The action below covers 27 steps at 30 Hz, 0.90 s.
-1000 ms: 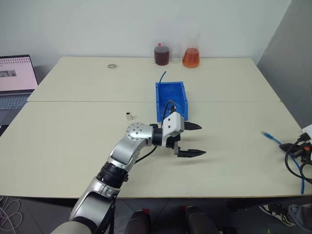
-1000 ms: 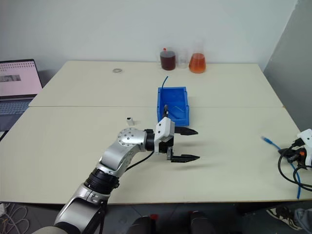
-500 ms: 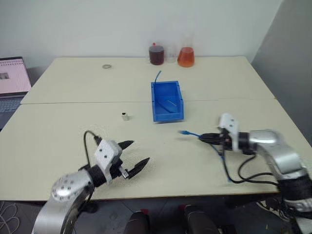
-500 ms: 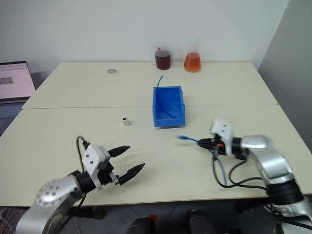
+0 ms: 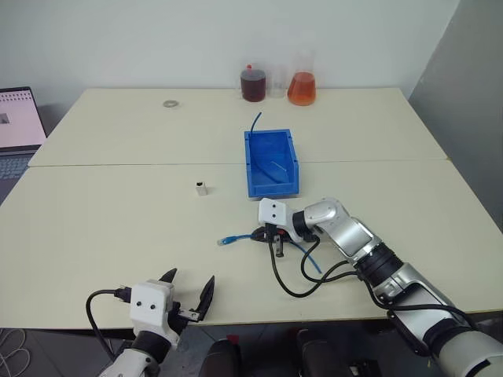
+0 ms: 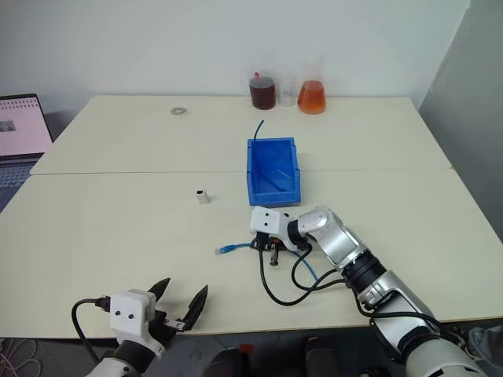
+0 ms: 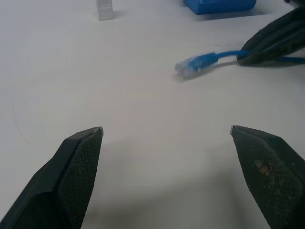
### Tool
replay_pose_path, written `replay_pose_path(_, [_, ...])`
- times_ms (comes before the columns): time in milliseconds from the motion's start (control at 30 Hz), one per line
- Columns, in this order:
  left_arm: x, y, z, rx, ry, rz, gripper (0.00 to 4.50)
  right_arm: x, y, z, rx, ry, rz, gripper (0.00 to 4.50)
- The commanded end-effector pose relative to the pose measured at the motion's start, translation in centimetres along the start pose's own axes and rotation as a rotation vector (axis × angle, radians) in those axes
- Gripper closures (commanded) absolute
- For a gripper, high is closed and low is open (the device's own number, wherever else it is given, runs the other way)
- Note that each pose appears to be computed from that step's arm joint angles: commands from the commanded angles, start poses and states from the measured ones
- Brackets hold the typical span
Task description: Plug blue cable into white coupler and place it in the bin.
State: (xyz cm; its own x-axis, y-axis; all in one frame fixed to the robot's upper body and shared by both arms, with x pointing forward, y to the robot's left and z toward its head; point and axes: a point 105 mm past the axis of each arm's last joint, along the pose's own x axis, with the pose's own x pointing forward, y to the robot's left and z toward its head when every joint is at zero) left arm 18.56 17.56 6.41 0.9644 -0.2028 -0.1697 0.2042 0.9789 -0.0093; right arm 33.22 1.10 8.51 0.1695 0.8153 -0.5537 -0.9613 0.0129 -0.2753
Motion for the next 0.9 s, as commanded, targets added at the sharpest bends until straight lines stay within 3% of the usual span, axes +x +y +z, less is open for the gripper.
replay_pose_path(33, [-0.1, -0.1, 0.8, 0.010, -0.037, 0.011, 0.00, 0.7, 0.2, -1.4, 0.026, 0.049, -0.014, 4.03])
replay_pose_path(367, [0.7, 0.2, 1.1, 0.031, -0.038, -0.031, 0.00, -0.3, 0.3, -0.6, 0.058, 0.001, -0.029, 1.89])
replay_pose_path(600, [1.4, 1.2, 1.4, 0.082, -0.033, -0.089, 0.00, -1.5, 0.5, -0.3, 0.110, -0.035, -0.071, 0.03])
replay_pose_path(767, [4.1, 3.0, 3.6, 0.178, -0.046, -0.235, 0.00, -5.9, 0.4, 1.9, 0.174, -0.184, -0.074, 0.03])
replay_pose_path(900, [6.0, 3.9, 3.8, 0.240, 0.048, -0.470, 0.00, -10.2, 1.2, 3.8, 0.305, -0.308, -0.034, 0.03])
